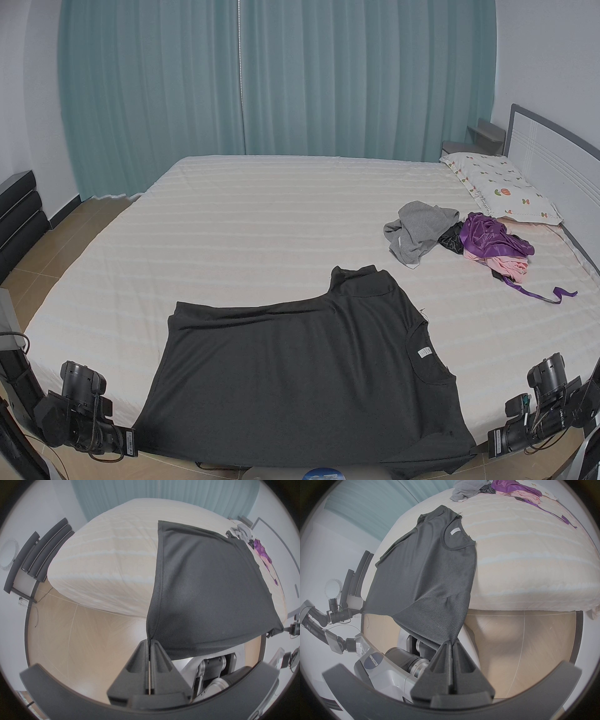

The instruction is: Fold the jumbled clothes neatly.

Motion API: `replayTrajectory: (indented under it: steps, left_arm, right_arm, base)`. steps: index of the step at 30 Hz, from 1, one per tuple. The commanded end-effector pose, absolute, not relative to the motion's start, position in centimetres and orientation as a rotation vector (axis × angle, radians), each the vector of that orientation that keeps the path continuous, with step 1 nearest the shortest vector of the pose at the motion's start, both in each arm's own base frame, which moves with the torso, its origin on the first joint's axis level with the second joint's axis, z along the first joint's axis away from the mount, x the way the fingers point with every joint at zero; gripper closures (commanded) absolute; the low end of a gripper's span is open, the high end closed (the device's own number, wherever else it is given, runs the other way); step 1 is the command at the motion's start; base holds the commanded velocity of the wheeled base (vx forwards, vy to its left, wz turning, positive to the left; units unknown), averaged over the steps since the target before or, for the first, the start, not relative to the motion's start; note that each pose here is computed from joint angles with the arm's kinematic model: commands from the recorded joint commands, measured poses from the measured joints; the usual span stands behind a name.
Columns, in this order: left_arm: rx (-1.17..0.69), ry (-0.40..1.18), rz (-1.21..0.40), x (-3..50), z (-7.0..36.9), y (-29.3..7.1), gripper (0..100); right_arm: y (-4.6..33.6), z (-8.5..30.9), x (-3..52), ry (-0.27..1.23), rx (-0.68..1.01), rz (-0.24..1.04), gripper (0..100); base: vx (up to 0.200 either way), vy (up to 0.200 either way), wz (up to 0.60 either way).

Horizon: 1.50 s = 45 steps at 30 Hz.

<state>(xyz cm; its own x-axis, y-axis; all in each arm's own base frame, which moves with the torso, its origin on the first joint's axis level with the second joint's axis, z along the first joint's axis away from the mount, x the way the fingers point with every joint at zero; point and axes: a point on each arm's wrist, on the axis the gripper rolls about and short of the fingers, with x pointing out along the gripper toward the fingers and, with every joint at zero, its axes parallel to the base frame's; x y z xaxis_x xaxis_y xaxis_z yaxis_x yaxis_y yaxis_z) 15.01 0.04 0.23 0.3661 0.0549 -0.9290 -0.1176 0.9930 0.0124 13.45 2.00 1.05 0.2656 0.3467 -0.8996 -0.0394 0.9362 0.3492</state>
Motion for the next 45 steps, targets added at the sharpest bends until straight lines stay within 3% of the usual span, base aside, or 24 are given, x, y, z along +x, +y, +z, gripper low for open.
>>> replayTrajectory:
  steps: [1, 12, 25, 34, 45]
  left_arm:
    - [-0.029, 1.195, 0.091, 14.0, 0.9, 0.0, 100]
    - [0.014, 1.222, 0.075, 13.3, 1.4, 0.0, 100]
    - [-0.281, 0.898, 0.220, 18.7, 4.1, 0.0, 100]
    - [-0.298, 0.871, 0.231, 19.0, 4.5, 0.1, 100]
    - [-0.307, 0.869, 0.221, 19.5, 4.5, 0.0, 100]
  right_arm:
    - [2.0, 1.3, 12.9, 1.269, 0.277, 0.267, 100]
    - [1.8, 1.7, 12.5, 1.259, 0.262, 0.276, 100]
    - [1.5, 3.7, 17.2, 1.027, 0.410, 0.195, 100]
    - [1.5, 4.8, 18.6, 0.924, 0.451, 0.191, 100]
    - [1.6, 4.9, 19.7, 0.911, 0.445, 0.197, 100]
  base:
    - [0.000, 0.000, 0.00]
    - [0.000, 0.000, 0.00]
    - [0.000, 0.000, 0.00]
    - [0.000, 0.000, 0.00]
    - [0.000, 0.000, 0.00]
